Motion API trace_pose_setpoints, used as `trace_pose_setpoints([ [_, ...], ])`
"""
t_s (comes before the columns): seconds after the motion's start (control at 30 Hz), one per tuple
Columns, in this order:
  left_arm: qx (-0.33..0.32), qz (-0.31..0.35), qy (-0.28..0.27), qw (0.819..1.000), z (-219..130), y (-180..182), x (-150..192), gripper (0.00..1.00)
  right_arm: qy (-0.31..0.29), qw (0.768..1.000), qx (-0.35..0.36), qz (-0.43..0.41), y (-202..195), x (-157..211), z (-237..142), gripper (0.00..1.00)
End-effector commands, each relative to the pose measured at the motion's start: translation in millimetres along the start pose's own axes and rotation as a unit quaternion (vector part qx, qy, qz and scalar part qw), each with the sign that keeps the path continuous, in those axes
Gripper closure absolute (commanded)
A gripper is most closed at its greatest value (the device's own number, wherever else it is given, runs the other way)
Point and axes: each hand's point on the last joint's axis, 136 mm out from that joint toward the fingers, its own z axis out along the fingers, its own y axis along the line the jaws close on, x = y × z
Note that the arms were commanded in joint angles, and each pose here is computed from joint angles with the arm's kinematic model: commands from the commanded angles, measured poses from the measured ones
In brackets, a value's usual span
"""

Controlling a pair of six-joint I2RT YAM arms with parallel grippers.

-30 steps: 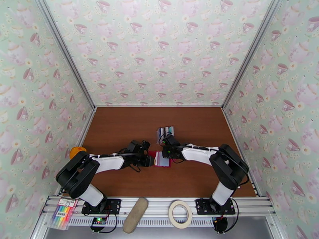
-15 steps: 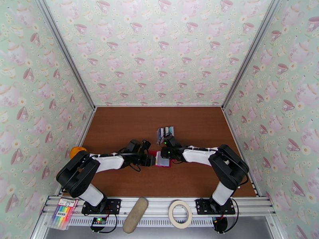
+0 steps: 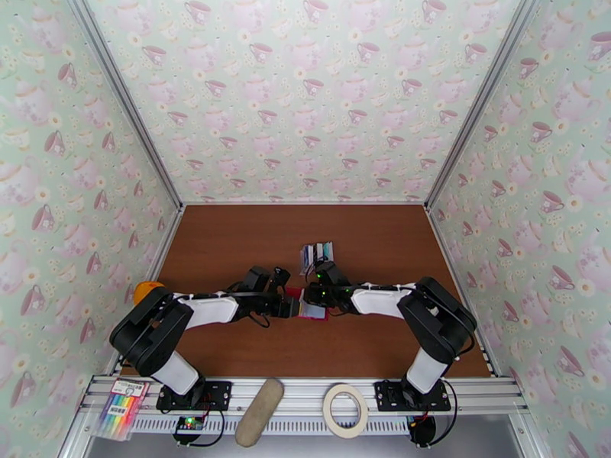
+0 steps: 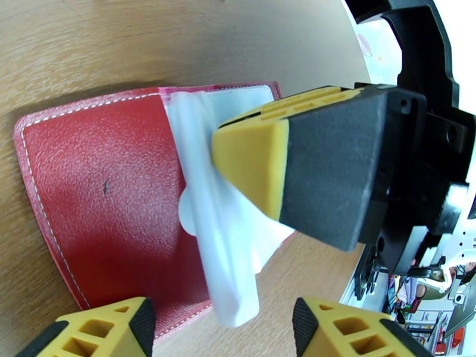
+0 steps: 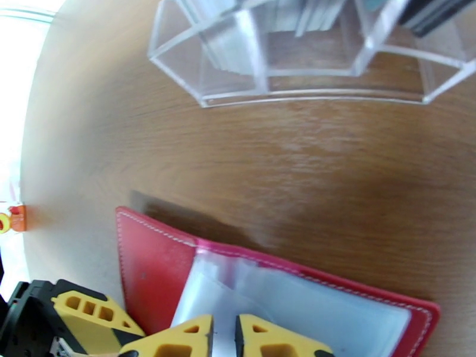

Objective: Put the credit cards into the card holder

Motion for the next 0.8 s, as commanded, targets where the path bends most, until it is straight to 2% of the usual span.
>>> trace_pose_setpoints([
  [0.0,-0.058,-0.025,0.040,0.997,7.4,34.0,27.6,0.33,0.025,0.999,-0.018,0.016,1.6,12.9,7.2,0.80],
  [0.2,-0.089,-0.017,0.038,0.995,5.0,41.7,27.4,0.36,0.025,0.999,-0.033,0.022,7.8,10.9,9.9,0.81],
  [0.43,-0.136,-0.010,0.037,0.990,1.0,54.8,28.1,0.48,0.018,0.999,-0.036,0.020,11.8,6.8,5.6,0.81],
  [0.77,-0.169,-0.004,0.040,0.985,-0.4,62.5,30.3,0.55,-0.001,0.999,-0.040,0.011,20.8,-7.8,-14.4,0.80],
])
